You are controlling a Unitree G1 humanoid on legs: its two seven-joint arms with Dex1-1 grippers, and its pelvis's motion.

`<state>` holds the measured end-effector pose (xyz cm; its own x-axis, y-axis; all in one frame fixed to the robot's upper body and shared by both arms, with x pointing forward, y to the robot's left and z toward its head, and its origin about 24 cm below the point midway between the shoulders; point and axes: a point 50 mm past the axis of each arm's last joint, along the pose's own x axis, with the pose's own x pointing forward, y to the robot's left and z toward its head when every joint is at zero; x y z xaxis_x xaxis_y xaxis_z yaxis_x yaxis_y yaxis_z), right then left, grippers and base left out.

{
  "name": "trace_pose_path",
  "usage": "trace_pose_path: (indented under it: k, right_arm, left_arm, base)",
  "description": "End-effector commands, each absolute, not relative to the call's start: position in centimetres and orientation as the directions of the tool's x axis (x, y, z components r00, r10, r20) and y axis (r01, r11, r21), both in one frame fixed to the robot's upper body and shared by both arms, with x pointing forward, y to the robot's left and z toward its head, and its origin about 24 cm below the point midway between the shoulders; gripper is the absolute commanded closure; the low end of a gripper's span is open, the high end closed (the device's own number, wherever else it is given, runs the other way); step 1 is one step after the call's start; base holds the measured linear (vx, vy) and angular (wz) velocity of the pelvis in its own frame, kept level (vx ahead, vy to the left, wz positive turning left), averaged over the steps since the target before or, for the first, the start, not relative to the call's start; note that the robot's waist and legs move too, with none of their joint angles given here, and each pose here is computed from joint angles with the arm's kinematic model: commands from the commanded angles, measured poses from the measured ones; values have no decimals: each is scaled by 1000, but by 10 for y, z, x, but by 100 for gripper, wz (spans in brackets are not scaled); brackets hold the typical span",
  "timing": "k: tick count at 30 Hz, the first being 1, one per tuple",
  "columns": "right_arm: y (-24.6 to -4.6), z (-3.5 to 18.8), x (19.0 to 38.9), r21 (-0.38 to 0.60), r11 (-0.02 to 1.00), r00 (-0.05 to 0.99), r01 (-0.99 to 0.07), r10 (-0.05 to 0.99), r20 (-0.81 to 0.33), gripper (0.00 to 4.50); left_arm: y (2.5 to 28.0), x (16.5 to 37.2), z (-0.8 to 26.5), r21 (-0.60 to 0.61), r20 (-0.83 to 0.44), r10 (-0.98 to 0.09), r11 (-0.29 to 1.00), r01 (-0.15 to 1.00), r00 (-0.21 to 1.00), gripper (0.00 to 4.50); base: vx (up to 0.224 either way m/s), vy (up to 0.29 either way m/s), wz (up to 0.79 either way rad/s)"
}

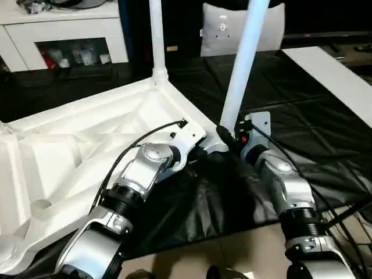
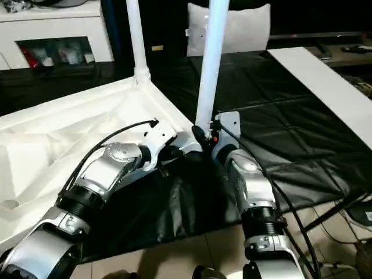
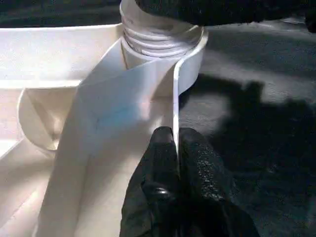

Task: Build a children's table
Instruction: Rotate leg to tighten

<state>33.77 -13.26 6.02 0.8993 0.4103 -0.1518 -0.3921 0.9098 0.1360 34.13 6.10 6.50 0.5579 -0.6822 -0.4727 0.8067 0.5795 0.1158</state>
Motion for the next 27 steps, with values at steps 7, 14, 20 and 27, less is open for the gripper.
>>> trace_pose_path:
  k: [7,14,20,27]
  right_arm:
    - [-154,62,327,52,818,804,-573,574,-153,80]
    - [-183,78,312,19,588,573,-808,794,-205,12]
    - [-188,83,301,19,399,379,-917,884,-275,4]
    - [-181,83,293,35,195,176,-980,939,-295,54]
  left_arm:
    - [71,340,74,153,-448,-733,502,851,512,450]
    - [90,326,67,157,-514,-791,293,943,331,450]
    - [103,311,64,112,-562,-818,71,991,122,450]
    - [113,294,64,81,-636,-764,-204,975,-107,450]
  base:
    - [0,0,0]
    - [0,0,0]
    - [0,0,0]
    - [0,0,0]
